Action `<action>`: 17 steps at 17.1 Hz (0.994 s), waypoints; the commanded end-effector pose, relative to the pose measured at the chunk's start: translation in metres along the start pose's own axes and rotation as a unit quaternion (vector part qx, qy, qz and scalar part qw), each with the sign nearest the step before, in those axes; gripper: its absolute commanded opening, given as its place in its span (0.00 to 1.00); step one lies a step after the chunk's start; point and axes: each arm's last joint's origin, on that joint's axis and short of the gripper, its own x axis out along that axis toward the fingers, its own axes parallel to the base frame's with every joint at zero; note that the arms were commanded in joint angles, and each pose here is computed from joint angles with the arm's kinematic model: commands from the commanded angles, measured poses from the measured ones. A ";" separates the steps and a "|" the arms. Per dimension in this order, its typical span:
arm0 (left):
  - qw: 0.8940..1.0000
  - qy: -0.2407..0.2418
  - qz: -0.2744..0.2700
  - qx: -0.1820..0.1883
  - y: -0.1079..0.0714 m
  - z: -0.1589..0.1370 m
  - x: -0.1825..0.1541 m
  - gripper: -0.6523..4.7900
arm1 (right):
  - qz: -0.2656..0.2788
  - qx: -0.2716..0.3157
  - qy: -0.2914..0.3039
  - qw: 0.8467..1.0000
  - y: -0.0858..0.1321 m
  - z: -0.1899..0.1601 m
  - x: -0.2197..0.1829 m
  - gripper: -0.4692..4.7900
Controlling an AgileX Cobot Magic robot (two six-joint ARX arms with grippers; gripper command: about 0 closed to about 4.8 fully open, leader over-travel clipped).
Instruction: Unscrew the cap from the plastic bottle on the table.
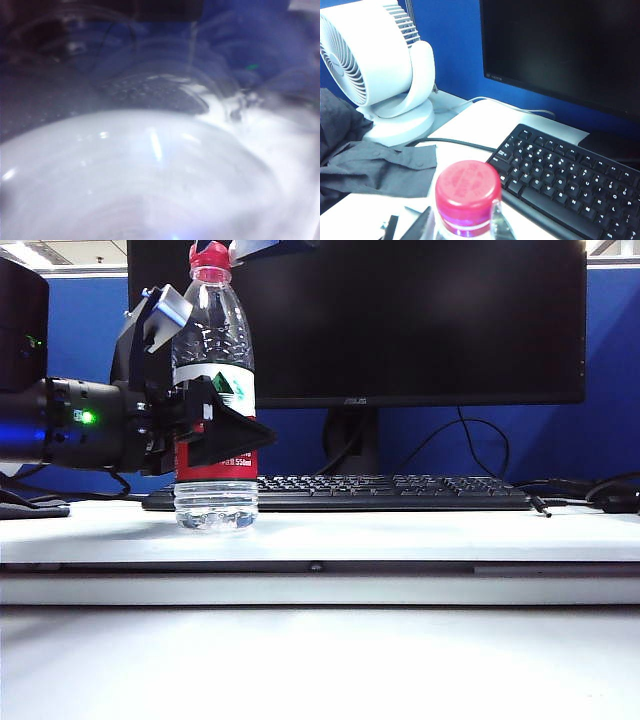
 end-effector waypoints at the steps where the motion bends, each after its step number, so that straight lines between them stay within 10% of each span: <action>1: 0.999 0.032 -0.010 -0.018 -0.002 -0.009 0.000 0.72 | 0.015 0.009 -0.020 1.000 0.002 0.005 -0.001 0.37; 5: 0.999 0.032 -0.010 -0.018 -0.002 -0.009 0.000 0.72 | 0.014 0.008 -0.018 1.000 0.002 0.005 -0.001 0.52; 17: 0.999 0.031 -0.032 -0.017 -0.003 -0.008 0.000 0.72 | 0.001 0.011 -0.020 1.000 -0.008 0.001 0.009 0.48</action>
